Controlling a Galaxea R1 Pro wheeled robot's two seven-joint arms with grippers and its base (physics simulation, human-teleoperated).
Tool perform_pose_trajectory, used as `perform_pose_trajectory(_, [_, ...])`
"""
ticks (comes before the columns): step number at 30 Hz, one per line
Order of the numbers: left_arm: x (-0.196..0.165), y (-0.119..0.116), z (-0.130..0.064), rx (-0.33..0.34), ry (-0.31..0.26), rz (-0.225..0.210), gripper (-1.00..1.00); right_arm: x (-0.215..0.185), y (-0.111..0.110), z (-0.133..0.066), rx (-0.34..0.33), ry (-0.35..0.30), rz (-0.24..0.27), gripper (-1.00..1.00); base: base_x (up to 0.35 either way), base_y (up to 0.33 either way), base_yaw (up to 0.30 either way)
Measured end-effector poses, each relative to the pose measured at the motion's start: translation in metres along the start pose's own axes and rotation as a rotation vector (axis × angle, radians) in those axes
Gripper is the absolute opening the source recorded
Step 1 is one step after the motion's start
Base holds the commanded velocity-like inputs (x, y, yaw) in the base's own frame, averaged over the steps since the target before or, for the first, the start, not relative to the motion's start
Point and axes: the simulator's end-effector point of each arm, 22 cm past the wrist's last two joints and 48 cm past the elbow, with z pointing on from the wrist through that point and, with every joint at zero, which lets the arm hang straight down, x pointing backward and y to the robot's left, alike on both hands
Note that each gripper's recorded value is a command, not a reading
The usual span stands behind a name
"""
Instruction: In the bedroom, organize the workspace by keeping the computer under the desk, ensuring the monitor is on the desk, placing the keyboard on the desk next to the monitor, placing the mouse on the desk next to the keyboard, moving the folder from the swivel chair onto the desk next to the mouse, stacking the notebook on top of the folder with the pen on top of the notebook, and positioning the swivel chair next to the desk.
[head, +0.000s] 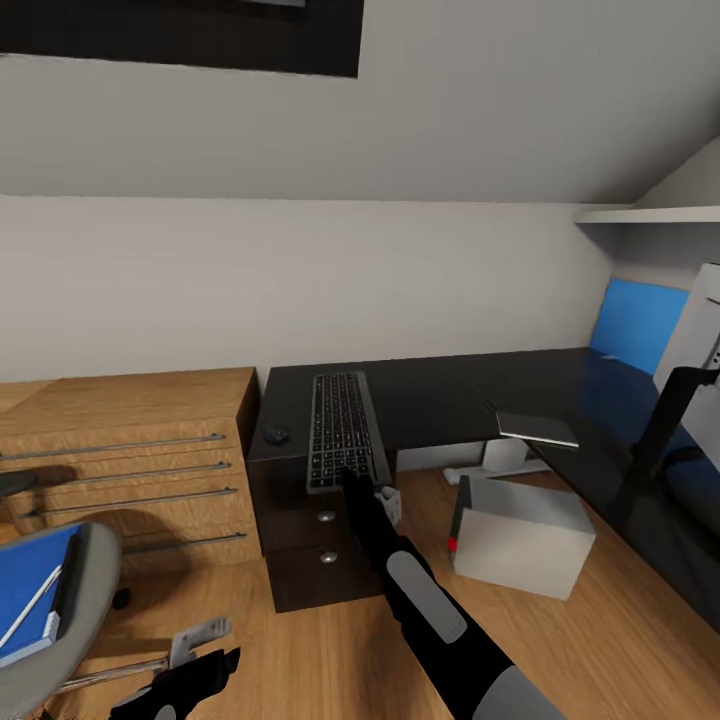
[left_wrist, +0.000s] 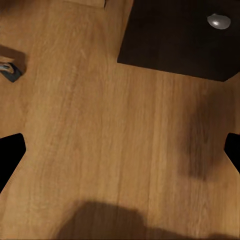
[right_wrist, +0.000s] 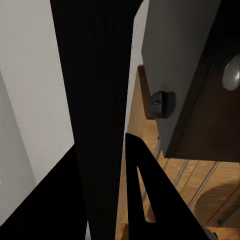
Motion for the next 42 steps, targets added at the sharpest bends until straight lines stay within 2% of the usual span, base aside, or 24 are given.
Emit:
perform_pose_trajectory(11, [0.000, 0.000, 0.001, 0.001, -0.004, -0.002, 1.00, -0.003, 0.003, 0.000, -0.014, -0.005, 0.001, -1.00, 0.000, 0.000, 0.010])
perform_pose_trajectory(14, [0.007, 0.004, 0.003, -0.009, 0.012, -0.004, 1.00, -0.003, 0.002, 0.000, -0.011, -0.004, 0.001, -1.00, 0.199, 0.159, 0.000])
perform_pose_trajectory(21, [0.002, 0.020, 0.003, -0.030, 0.006, 0.011, 1.00, 0.002, 0.003, 0.000, -0.012, 0.003, 0.000, -1.00, 0.239, 0.198, 0.000])
perform_pose_trajectory(29, [0.003, 0.020, 0.003, -0.030, 0.007, 0.012, 1.00, -0.001, 0.001, -0.001, -0.009, 0.000, -0.001, -1.00, 0.258, 0.083, 0.000])
perform_pose_trajectory(38, [0.004, 0.021, 0.003, -0.032, 0.010, 0.013, 1.00, -0.003, -0.001, -0.001, -0.006, -0.002, -0.004, -1.00, 0.078, -0.007, 0.000])
perform_pose_trajectory(39, [0.004, 0.021, 0.003, -0.032, 0.010, 0.013, 1.00, -0.003, -0.002, -0.001, -0.004, -0.003, -0.004, -1.00, 0.006, -0.002, 0.000])
perform_pose_trajectory(40, [0.003, 0.021, 0.003, -0.032, 0.008, 0.013, 1.00, -0.005, -0.016, -0.002, 0.026, -0.007, -0.005, -1.00, 0.015, -0.001, 0.000])
perform_pose_trajectory(42, [0.003, 0.021, 0.003, -0.032, 0.007, 0.013, 1.00, -0.006, -0.024, -0.002, 0.043, -0.009, -0.008, -1.00, 0.114, -0.001, 0.000])
